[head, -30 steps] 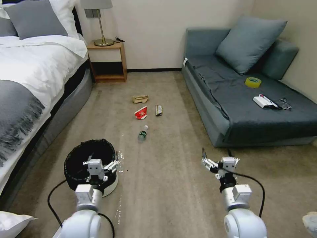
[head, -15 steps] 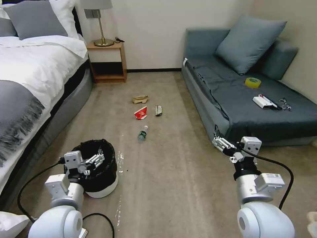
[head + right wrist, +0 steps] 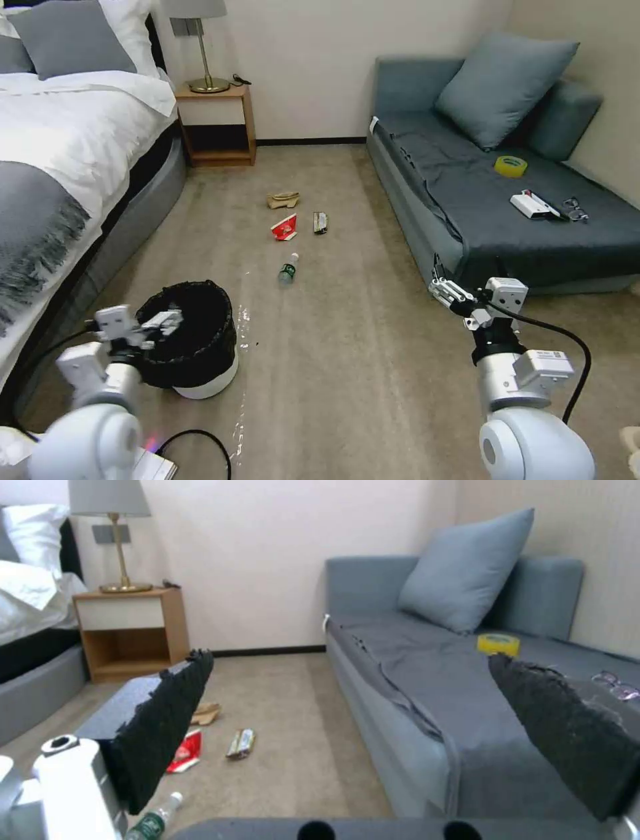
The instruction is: Pick up the trash bin, then pick up the garbage on the floor and place it into the trash bin.
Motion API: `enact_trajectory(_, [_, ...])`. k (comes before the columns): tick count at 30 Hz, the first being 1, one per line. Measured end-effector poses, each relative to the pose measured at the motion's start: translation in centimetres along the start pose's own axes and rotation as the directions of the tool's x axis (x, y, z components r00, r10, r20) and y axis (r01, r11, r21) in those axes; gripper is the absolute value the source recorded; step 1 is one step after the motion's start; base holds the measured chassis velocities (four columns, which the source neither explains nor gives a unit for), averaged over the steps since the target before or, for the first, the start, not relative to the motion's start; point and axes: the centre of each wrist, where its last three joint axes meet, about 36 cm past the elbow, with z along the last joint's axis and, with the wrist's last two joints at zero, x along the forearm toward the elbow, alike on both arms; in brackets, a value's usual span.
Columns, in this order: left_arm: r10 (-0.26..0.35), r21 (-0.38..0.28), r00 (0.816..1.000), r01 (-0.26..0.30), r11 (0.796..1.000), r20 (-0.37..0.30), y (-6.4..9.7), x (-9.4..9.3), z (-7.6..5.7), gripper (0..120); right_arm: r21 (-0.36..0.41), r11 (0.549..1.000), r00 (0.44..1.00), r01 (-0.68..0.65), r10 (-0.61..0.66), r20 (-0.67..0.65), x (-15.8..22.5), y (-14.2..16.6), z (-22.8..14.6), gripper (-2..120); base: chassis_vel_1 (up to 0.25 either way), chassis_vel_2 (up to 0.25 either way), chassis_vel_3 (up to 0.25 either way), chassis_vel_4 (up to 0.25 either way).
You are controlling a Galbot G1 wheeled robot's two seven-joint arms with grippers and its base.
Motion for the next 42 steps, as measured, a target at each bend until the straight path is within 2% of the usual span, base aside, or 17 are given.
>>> enact_trajectory(4, [-0.008,0.030,1.000,0.008,1.000,-0.017,0.1,0.1,-0.7,100,0.000,1.000,1.000,-0.002,0.002,0.001,0.0,-0.1,0.0,100,0.000,0.000,0.000,0.000])
enact_trajectory(9, [-0.015,0.042,1.000,0.016,0.999,-0.026,0.1,0.1,-0.8,100,-0.003,1.000,1.000,-0.002,0.002,0.001,0.0,0.0,0.1,100,0.000,0.000,0.000,0.000])
enact_trajectory(27, [-0.031,0.039,0.995,0.035,0.999,-0.095,0.5,-2.3,0.8,100,0.002,1.000,1.000,-0.002,0.002,0.000,0.1,0.0,0.2,100,0.000,0.000,0.000,0.000])
enact_trajectory(36, [-0.070,0.046,0.987,0.078,0.996,-0.145,1.2,-4.8,1.5,100,0.001,1.000,1.000,0.002,-0.002,-0.001,0.1,0.2,0.4,100,0.000,0.000,0.000,0.000])
enact_trajectory(39, [-0.070,0.046,0.987,0.078,0.996,-0.145,1.2,-4.8,1.5,100,0.001,1.000,1.000,0.002,-0.002,-0.001,0.1,0.2,0.4,100,0.000,0.000,0.000,0.000])
enact_trajectory(40, [-0.082,0.052,0.982,0.092,0.994,-0.169,1.6,-6.2,1.9,100,0.001,1.000,1.000,0.002,-0.002,-0.002,0.1,0.2,0.4,100,0.000,0.000,0.000,0.000])
enact_trajectory(42, [-0.092,0.052,0.977,0.104,0.993,-0.194,1.8,-7.1,2.5,100,0.003,1.000,1.000,0.002,-0.002,-0.003,0.0,0.2,0.5,100,0.000,0.000,0.000,0.000])
